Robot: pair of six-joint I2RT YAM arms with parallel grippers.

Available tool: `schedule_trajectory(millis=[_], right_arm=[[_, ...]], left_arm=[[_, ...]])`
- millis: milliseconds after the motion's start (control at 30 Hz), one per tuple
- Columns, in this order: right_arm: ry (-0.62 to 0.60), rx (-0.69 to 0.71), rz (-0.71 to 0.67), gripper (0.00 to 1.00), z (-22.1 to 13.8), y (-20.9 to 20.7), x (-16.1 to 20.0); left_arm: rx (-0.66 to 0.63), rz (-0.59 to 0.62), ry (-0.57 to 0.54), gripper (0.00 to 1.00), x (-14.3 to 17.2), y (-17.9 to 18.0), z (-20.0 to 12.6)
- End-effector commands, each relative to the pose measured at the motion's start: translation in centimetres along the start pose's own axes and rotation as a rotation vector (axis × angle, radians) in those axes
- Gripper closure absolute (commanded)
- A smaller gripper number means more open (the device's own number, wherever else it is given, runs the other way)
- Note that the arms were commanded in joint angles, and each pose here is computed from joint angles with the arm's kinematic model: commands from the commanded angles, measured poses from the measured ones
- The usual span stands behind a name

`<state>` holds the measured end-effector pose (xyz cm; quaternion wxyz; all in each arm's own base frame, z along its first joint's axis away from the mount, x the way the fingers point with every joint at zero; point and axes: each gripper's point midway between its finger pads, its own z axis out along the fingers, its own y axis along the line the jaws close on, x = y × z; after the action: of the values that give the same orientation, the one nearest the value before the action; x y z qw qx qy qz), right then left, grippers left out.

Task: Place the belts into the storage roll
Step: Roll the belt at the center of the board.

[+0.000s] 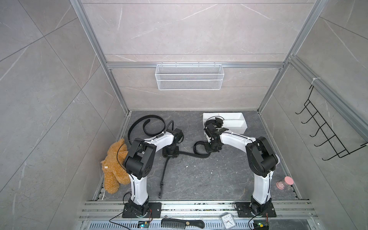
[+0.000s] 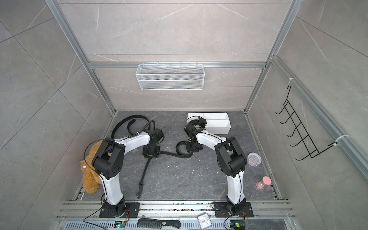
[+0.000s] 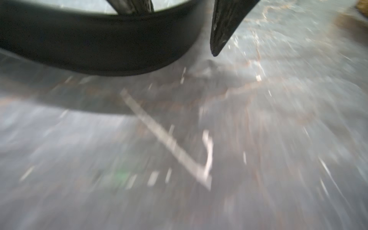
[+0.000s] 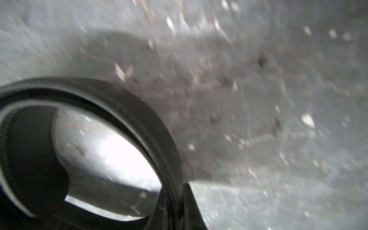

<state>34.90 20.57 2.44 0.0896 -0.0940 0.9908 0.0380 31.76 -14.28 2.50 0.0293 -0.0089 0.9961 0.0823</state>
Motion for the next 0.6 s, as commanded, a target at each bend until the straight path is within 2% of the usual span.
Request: schedule_trajectory(millis=[0,167,233,400,567], right_arm=[[0.132,0.139,-0.037,1.0,0.0,-2.8,4.9],[0.181,0.15,-0.07,1.0,-0.1,-1.7,7.6],[0.188,0.151,-0.094,1.0,-0.4,-1.0,8.7],[0.216,0.146,-0.142,1.0,-1.1,0.7,11.3],[0.244,0.162,-0.146,1.0,-2.0,0.7,14.2]], left_arm=[[-0.079,0.029,-0.087,0.53,-3.7,1.0,-1.7],[-0.065,0.096,-0.125,0.53,-8.0,-1.3,-2.4],[-0.027,0.119,-0.114,0.53,-8.7,-2.6,-1.8],[0.054,0.16,-0.099,0.52,-8.1,-5.9,-0.9],[0.045,0.179,-0.107,0.49,-5.9,-6.5,-1.6]])
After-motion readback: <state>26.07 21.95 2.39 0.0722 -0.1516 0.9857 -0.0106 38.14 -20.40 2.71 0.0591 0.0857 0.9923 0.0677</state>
